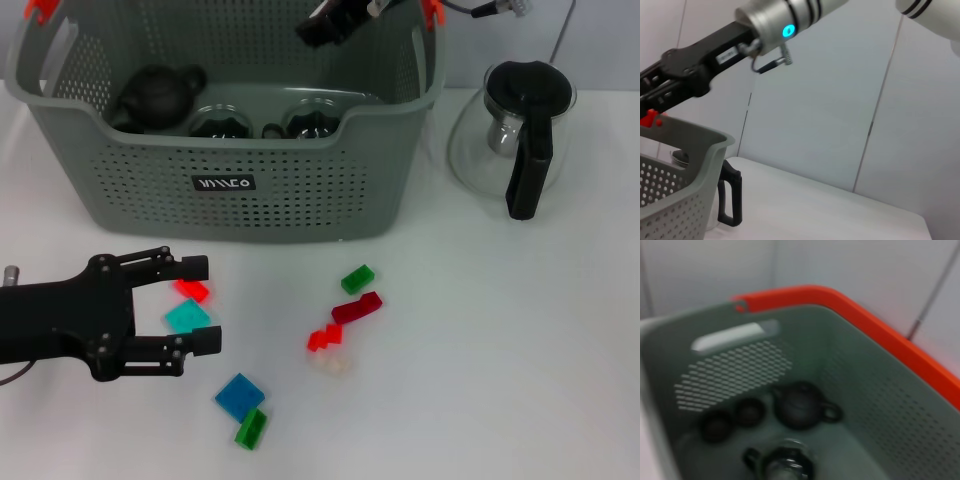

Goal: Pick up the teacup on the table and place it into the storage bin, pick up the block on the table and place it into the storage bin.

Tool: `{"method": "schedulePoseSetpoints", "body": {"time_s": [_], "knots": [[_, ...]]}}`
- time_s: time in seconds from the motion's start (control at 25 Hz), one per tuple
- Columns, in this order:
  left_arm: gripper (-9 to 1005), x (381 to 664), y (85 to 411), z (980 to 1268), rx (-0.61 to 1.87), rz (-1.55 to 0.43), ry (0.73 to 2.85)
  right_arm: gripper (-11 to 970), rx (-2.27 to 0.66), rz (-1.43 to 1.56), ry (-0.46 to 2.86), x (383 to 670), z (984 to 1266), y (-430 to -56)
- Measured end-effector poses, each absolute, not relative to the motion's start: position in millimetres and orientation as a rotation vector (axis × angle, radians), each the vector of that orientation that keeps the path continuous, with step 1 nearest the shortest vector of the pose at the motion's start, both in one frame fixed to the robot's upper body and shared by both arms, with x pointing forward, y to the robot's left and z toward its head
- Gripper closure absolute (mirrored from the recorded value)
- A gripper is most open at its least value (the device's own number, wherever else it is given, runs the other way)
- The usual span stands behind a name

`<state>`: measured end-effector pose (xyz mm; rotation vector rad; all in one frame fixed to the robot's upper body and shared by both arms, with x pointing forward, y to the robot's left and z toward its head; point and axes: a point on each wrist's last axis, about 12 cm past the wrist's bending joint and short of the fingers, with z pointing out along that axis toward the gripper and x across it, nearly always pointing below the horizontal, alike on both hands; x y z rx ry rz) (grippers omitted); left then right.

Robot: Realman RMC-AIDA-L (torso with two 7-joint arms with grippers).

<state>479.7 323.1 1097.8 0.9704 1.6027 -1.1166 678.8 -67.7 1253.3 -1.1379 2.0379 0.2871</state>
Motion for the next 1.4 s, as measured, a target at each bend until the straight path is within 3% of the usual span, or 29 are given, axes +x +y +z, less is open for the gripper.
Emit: {"method": "schedulePoseSetpoints", "body": {"time_s": [0.24,0.6,0.72,0.96,1.16,1.4], "knots": [[142,479,324,1097,0.965,-1.117,1.606,522,-1.150,0.213,2.078,689,1235,-65],[142,480,323,1094,0.965,-1.110,1.622,517,-1.136,0.199,2.080,690,1231,-66],[142,480,322,1094,0.966,-1.111,1.620,294,-1.133,0.193,2.064,690,1233,-65],[141,480,324,1095,0.967,-1.107,1.621,101,-1.102,0.255,1.988,683,1256,-70],[141,479,324,1094,0.967,-1.107,1.629,37,-1.103,0.421,1.915,653,1281,-89],[141,477,326,1093,0.968,-1.106,1.638,39,-1.222,0.571,1.958,609,1286,-117]]}}
